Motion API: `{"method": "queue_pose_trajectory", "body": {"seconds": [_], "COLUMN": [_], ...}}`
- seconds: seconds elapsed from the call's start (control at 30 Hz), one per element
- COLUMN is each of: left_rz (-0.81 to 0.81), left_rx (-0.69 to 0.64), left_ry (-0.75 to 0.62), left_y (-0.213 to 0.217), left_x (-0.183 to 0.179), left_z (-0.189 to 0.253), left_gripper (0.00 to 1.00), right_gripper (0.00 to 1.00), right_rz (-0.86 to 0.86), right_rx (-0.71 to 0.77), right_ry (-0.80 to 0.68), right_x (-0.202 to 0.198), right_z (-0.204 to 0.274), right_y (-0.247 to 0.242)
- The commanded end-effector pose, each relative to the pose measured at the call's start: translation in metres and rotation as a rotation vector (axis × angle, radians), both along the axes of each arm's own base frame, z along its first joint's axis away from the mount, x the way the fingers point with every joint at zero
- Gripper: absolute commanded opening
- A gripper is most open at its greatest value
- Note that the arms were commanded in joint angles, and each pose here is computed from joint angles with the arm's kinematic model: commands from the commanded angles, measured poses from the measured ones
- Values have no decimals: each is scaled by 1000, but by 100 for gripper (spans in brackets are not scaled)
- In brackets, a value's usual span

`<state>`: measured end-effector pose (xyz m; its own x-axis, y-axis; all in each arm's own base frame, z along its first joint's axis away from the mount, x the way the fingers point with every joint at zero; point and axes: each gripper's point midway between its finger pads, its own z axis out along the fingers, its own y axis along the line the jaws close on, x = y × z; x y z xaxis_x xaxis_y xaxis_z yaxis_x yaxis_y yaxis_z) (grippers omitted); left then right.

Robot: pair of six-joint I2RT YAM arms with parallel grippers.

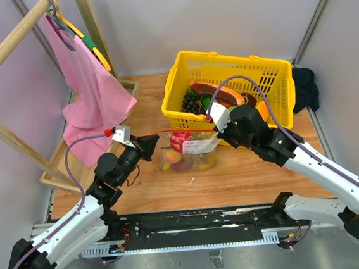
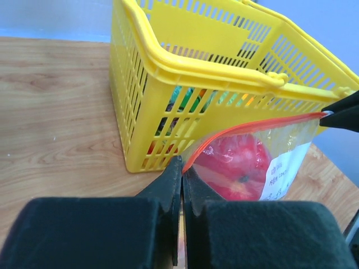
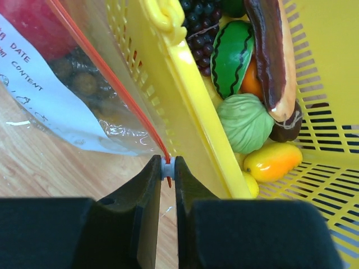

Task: Place the food in the zip-top bag and seal the zipper
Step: Zip the zipper food storage bag at the center of the board, then reset both arms

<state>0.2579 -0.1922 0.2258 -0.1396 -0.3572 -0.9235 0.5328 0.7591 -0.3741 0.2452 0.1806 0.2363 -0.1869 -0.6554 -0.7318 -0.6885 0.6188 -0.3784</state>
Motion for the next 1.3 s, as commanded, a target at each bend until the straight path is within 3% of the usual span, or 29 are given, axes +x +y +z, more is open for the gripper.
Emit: {"method": "queue_pose_trajectory", "body": {"seconds": [0.0, 0.07, 0.27, 0.5, 0.6, 0.97, 1.27], "left_rz": [44, 48, 39, 42, 40, 46, 215], "left_rx": [-31, -36, -53, -65, -71, -59, -92], "left_ry": [-10, 8, 30, 90, 103, 202, 143], "left_y": [6, 7, 10, 12, 12, 15, 61], "left_x": [7, 6, -2, -7, -9, -16, -27], "left_z": [24, 23, 27, 38, 41, 39, 99], "left_gripper": [11, 23, 60, 88, 93, 99, 99], "right_gripper": [16, 28, 46, 82, 90, 99, 98], "right_rz": [-102, -108, -86, -69, -63, -43, -322], "right_rx": [22, 26, 70, 116, 130, 176, 246], "right_ry": [-45, -44, -60, -73, -78, -90, -307], "right_x": [16, 15, 12, 7, 5, -3, -3], "right_z": [3, 1, 7, 18, 20, 30, 83], "right_y": [-8, -9, -5, -4, -4, -4, -71]}}
